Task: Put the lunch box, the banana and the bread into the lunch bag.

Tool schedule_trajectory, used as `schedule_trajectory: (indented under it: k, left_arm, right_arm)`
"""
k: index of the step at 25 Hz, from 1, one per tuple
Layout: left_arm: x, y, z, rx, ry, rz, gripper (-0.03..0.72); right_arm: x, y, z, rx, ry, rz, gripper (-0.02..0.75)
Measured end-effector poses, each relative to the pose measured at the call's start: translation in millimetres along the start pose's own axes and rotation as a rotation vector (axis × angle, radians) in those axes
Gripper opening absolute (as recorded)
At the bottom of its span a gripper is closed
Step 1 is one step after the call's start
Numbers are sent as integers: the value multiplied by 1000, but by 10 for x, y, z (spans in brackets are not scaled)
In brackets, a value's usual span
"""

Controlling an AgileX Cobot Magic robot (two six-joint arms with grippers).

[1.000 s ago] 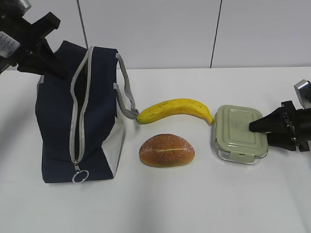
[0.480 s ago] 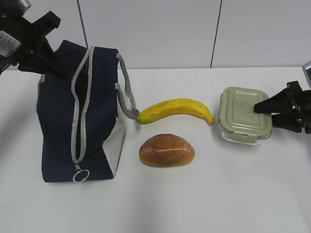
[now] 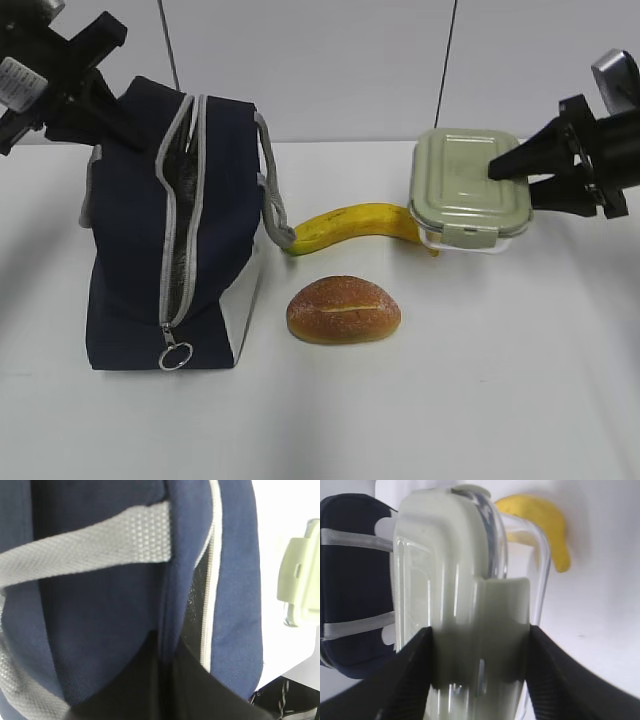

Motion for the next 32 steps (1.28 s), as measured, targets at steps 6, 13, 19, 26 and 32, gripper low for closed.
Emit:
schedule_trajectory:
  k: [6,13,19,26,32]
  left_arm:
    - [-50,0,17,-11,5,-33,-3]
    - [-73,1,21,-14,5,-48,-3]
    - [-94,2,22,-15,8,-62,-3]
    - [-97,2,22,-15,9,-64,-3]
    - [-97,2,18,-12,9,-64,-3]
  right_arm:
    - [654,-116,210,38,85,42,401]
    - [1425,-291,467,51,189,120,400]
    - [1949,-416,481,82,259,189,400]
    - [1971,-848,293,191,239,228,400]
    - [1750,-1197,194,257,204,204,400]
Point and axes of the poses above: a point on each arm's last joint axis where the gripper is mounted, y pointing back along that axis away from the gripper, x along the wrist's bending axis when the last joint is at zero, z = x × y, the point moved 6 cm from there along -y, pointing out along that axis toward the gripper, and after that the axes turned 7 degrees about y, right-handed, at the moved point
